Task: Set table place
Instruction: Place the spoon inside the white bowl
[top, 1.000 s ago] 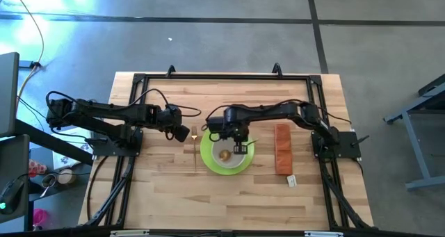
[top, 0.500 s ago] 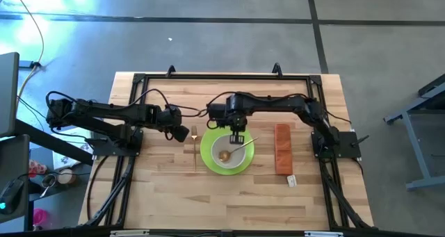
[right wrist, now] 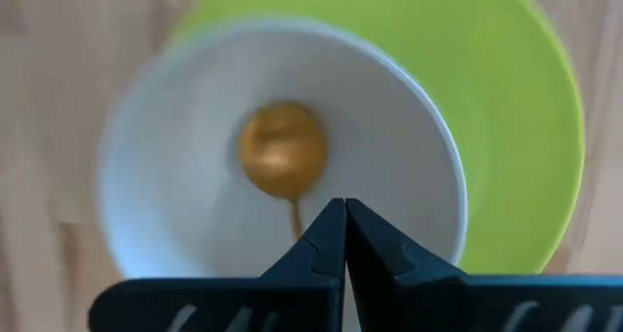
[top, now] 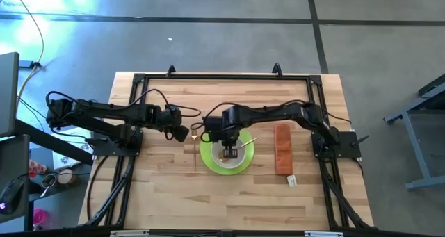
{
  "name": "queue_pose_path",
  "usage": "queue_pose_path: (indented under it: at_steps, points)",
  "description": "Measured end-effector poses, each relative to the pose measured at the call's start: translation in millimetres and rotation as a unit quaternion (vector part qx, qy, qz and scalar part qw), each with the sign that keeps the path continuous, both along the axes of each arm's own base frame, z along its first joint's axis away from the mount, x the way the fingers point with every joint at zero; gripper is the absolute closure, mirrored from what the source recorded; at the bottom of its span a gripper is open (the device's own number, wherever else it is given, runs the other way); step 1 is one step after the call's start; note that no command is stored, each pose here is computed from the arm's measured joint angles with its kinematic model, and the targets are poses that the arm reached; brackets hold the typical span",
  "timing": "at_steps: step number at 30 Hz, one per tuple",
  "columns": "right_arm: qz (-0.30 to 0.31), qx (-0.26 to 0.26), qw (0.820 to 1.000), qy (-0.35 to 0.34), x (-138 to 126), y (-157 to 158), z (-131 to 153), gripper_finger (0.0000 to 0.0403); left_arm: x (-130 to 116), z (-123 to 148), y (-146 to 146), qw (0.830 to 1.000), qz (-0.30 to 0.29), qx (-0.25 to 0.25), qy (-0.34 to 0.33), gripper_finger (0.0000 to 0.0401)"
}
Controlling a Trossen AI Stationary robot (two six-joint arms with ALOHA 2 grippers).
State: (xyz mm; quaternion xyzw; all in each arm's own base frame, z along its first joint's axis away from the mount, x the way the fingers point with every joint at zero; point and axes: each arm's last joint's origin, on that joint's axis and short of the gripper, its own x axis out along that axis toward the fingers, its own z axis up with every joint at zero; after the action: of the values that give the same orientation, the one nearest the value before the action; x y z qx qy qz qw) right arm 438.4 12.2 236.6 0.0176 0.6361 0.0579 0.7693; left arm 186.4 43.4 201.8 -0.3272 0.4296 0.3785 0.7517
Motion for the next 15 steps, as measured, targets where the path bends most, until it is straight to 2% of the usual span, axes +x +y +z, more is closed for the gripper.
queue_pose_path:
  at_steps: [7, 15]
  points:
    - [-0.002, -0.003, 1.000, 0.004, -0.6, -14.6, -16.3, 0.0403, 0.0, 0.0, 0.0, 1.000, 0.000, 0.000, 0.000, 0.0393]
    - [0.000, -0.007, 1.000, -0.023, 3.8, -27.6, -18.0, 0.0403, 0.0, 0.0, 0.0, 1.000, 0.004, 0.001, -0.001, 0.0393]
